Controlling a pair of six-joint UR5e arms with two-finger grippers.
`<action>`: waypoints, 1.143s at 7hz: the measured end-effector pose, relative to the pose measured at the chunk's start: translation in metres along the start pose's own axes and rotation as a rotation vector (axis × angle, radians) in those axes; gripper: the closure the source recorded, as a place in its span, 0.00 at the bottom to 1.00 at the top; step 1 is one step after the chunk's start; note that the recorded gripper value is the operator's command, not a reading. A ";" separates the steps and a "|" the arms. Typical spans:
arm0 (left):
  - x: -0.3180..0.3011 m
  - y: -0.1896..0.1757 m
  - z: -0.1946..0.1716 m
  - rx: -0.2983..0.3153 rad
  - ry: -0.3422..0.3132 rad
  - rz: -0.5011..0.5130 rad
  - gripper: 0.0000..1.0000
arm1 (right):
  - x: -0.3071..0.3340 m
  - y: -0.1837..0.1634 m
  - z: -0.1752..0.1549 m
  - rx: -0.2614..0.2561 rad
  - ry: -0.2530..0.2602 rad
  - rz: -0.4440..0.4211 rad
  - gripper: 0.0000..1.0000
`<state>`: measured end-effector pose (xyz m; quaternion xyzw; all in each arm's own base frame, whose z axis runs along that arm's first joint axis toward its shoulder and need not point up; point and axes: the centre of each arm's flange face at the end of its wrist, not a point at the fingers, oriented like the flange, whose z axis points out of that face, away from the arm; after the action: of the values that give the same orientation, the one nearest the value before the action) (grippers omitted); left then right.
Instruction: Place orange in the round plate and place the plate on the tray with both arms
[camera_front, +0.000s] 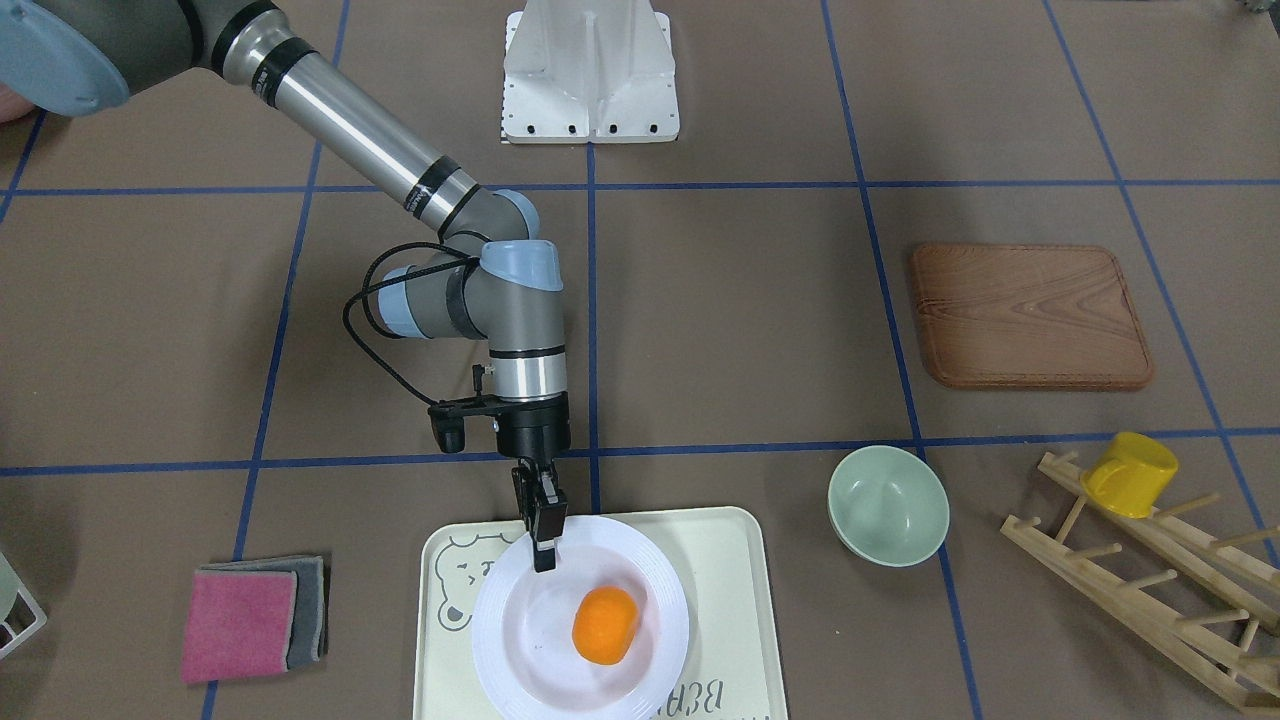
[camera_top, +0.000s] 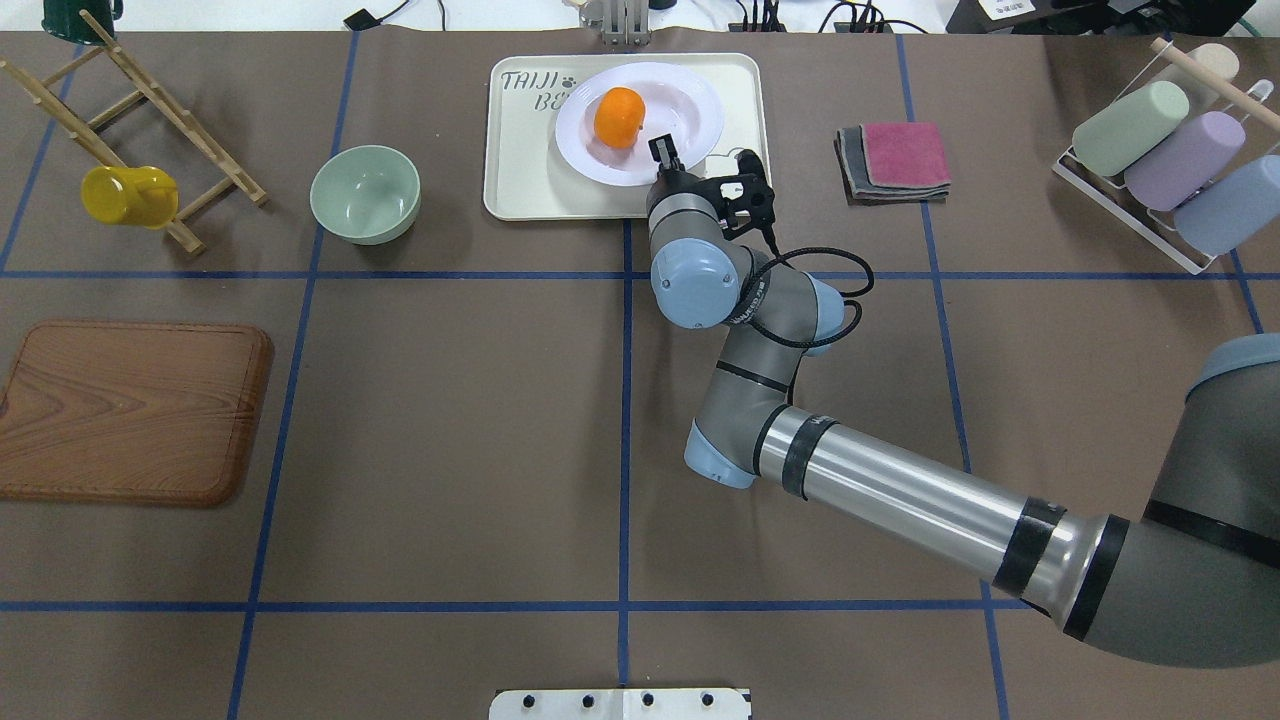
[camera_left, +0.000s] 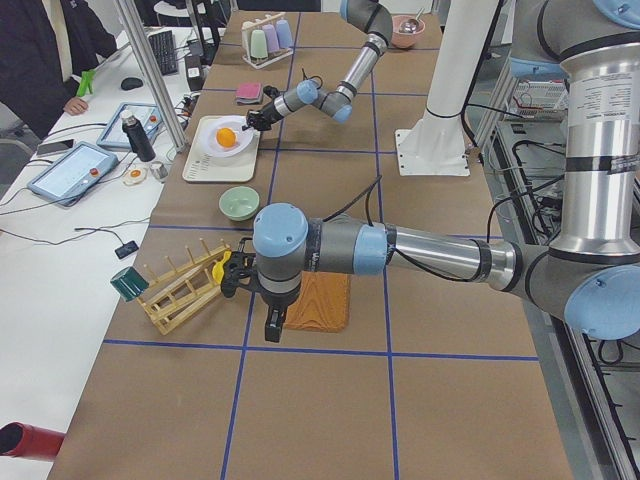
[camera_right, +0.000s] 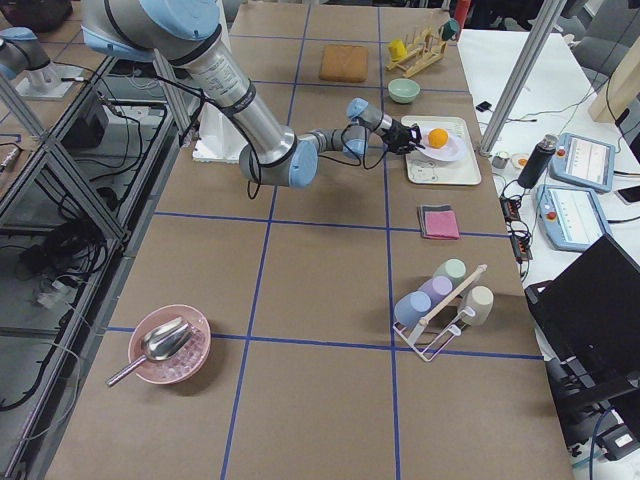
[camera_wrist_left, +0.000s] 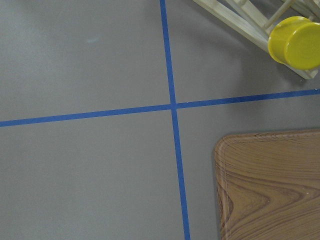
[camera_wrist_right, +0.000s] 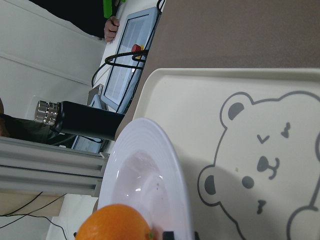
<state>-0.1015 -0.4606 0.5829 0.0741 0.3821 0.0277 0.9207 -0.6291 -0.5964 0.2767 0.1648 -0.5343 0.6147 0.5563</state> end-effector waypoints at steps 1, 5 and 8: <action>0.001 -0.001 -0.001 0.002 -0.001 0.002 0.01 | -0.004 0.003 -0.003 -0.019 0.008 -0.013 0.00; 0.000 0.000 0.000 -0.001 -0.001 0.001 0.01 | -0.020 -0.035 -0.071 -0.171 0.178 -0.423 0.00; -0.004 0.003 0.003 -0.009 -0.004 -0.006 0.01 | -0.069 -0.154 -0.102 -0.327 0.406 -0.856 0.00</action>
<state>-0.1016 -0.4583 0.5882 0.0691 0.3804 0.0267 0.9219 -0.4339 -0.5748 0.2564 0.1571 -0.3891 0.2592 0.8699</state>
